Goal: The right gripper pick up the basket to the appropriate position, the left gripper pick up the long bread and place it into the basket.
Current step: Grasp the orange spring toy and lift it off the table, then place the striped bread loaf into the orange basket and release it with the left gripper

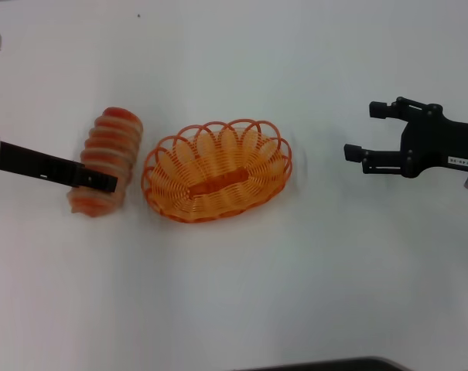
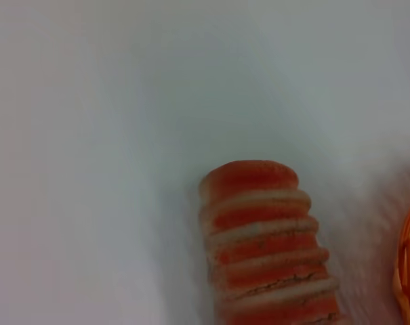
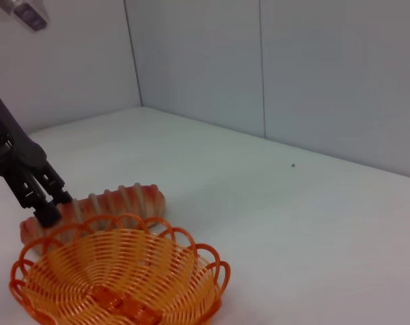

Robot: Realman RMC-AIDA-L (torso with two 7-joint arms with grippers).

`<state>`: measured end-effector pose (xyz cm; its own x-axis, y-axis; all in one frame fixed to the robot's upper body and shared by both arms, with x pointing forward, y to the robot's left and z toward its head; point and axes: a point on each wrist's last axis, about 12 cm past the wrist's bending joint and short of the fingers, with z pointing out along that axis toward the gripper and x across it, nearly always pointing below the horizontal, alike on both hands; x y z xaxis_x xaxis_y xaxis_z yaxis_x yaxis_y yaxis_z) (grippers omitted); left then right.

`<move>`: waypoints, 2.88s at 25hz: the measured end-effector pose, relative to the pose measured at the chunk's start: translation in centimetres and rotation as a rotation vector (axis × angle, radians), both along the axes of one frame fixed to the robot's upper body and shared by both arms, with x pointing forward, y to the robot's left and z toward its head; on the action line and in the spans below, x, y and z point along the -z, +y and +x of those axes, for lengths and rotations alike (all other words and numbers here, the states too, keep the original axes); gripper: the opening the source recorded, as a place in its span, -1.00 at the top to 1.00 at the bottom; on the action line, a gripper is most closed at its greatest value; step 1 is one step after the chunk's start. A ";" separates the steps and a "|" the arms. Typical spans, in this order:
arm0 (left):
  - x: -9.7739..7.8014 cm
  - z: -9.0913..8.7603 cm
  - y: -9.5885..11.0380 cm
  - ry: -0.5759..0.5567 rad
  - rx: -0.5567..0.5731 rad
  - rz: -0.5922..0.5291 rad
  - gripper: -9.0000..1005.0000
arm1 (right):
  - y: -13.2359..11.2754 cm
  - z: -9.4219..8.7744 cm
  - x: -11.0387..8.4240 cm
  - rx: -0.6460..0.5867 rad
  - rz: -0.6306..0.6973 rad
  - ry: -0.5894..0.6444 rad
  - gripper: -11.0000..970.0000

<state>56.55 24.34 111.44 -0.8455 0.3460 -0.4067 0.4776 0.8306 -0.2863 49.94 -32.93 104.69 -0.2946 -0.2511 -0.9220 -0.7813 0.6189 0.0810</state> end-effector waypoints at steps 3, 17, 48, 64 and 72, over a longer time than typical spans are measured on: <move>0.3 0.0 -0.1 0.013 0.002 -0.001 -0.74 | 0.1 0.0 0.0 0.000 0.001 0.002 -0.96; 0.6 0.2 -0.2 -0.002 0.022 0.060 -0.70 | 0.3 0.2 -0.1 -0.002 0.012 0.005 -0.96; 0.1 0.1 -0.2 -0.001 0.041 0.059 0.06 | 0.5 0.3 0.0 -0.004 0.010 0.010 -0.95; -0.5 0.5 0.3 -0.033 0.024 0.056 0.34 | 0.7 0.4 -0.1 -0.013 0.008 0.008 -0.95; -4.4 1.0 1.2 -0.181 0.107 0.070 0.45 | 0.8 0.4 -0.1 -0.019 0.012 0.009 -0.95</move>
